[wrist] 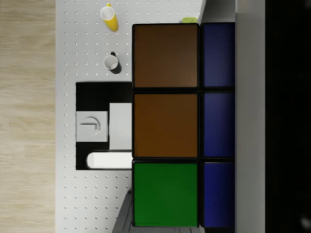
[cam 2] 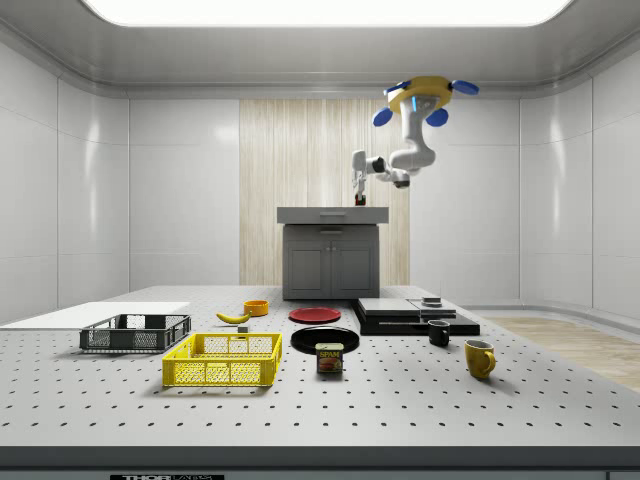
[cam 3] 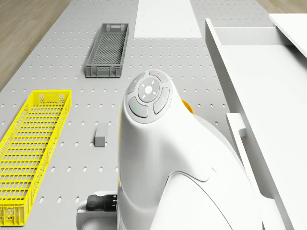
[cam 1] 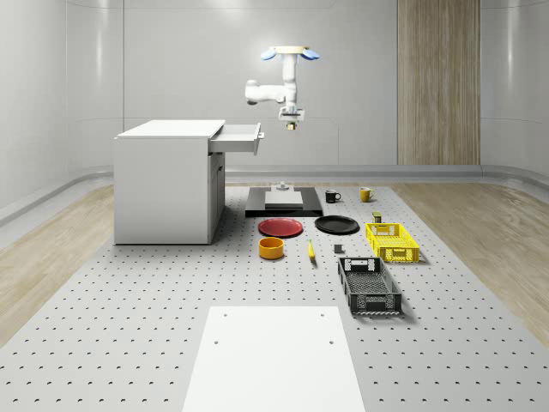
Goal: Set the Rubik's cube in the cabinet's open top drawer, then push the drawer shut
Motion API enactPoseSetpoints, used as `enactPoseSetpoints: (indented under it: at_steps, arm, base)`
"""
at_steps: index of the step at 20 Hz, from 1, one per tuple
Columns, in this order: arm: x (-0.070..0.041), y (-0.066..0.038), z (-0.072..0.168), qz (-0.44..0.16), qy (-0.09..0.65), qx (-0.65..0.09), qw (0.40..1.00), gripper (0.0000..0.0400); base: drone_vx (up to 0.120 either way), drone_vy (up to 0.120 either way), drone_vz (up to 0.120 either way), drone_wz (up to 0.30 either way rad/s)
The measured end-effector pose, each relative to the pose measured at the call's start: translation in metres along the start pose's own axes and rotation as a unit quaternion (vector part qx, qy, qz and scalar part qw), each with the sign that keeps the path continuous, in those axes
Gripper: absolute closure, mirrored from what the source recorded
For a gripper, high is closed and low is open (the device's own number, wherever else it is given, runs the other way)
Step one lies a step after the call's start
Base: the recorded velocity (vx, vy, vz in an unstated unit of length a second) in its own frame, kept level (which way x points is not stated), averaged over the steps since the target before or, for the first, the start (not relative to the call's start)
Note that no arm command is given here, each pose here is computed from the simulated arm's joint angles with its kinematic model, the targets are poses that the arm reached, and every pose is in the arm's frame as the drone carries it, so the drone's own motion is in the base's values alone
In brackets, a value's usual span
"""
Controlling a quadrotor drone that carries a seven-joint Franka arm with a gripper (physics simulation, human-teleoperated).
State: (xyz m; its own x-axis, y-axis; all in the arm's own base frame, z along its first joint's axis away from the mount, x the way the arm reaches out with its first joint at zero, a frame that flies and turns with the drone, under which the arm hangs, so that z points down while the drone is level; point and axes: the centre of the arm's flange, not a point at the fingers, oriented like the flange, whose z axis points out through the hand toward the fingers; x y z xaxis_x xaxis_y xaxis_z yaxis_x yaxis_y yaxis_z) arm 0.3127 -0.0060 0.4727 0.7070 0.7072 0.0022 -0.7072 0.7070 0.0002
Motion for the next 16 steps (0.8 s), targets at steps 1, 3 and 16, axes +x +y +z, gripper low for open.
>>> enactPoseSetpoints:
  at_steps: [1,3,16]
  arm:
    - [0.0000,0.0000,0.0000,0.000,0.000,0.000,1.000,0.0075]
    - [0.0000,0.0000,0.0000,0.000,0.000,0.000,1.000,0.0075]
    - [0.0000,0.0000,0.0000,0.000,0.000,0.000,1.000,0.0075]
  base:
    - [0.000,-0.120,0.120,0.000]
    - [0.000,-0.120,0.120,0.000]
    - [0.000,-0.120,0.006,0.000]
